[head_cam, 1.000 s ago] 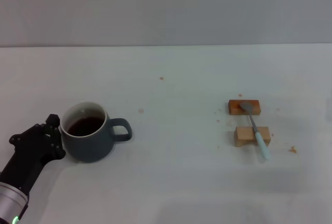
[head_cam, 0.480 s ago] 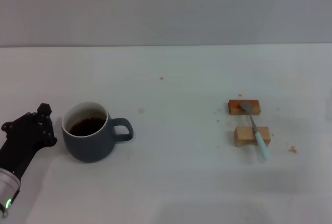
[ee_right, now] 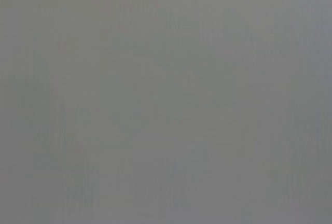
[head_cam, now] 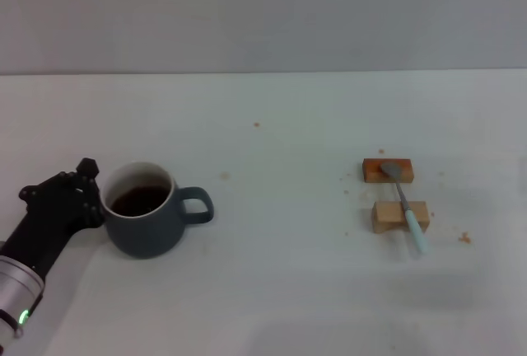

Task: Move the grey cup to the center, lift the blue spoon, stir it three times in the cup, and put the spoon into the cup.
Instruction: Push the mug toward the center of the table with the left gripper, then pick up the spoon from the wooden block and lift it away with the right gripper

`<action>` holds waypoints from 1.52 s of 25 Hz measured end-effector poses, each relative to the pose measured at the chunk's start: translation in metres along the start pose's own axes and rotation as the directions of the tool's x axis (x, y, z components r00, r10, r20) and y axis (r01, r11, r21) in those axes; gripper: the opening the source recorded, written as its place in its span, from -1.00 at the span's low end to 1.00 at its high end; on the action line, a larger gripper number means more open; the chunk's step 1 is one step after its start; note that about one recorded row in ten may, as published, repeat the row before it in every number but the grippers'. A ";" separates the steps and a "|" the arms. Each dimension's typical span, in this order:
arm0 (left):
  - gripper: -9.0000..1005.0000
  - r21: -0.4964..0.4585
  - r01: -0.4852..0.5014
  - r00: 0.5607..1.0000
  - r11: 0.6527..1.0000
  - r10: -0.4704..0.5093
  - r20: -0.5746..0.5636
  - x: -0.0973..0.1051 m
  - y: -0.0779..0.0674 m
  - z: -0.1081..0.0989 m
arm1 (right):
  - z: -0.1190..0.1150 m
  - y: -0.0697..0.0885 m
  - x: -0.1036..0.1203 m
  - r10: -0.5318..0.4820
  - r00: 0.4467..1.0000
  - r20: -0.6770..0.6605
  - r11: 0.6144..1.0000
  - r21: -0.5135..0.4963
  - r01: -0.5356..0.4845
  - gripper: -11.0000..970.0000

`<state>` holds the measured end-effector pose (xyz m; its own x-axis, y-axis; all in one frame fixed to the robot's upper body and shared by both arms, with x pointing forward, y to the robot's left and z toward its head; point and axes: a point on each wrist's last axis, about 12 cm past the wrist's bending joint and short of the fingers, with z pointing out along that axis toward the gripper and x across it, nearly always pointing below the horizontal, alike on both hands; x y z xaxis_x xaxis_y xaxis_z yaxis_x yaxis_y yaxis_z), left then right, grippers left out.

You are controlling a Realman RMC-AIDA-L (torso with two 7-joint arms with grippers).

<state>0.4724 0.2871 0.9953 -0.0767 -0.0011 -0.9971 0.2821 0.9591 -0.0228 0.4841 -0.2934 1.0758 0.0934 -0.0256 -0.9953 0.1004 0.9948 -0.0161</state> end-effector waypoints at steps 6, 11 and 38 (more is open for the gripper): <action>-0.99 0.094 0.018 0.999 0.995 -0.020 0.025 -0.001 -0.016 -0.003 | 0.000 0.000 -0.001 -0.003 1.000 0.004 1.000 0.000 0.003 -0.18; -0.99 0.173 0.017 0.999 0.985 -0.024 0.039 -0.001 -0.029 -0.006 | 0.001 -0.001 -0.002 -0.003 1.000 0.006 1.000 0.001 0.003 -0.19; -0.99 0.058 -0.030 0.999 0.998 0.031 -0.009 0.000 0.005 0.006 | -0.004 0.000 -0.007 -0.014 1.000 0.024 1.000 -0.010 0.015 -0.19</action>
<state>0.4796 0.2900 0.9947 -0.0770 0.0309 -0.9966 0.3394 0.9406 0.0029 0.4797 -0.2925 1.0826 0.1161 -0.0422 -0.9923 0.0917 0.9953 -0.0316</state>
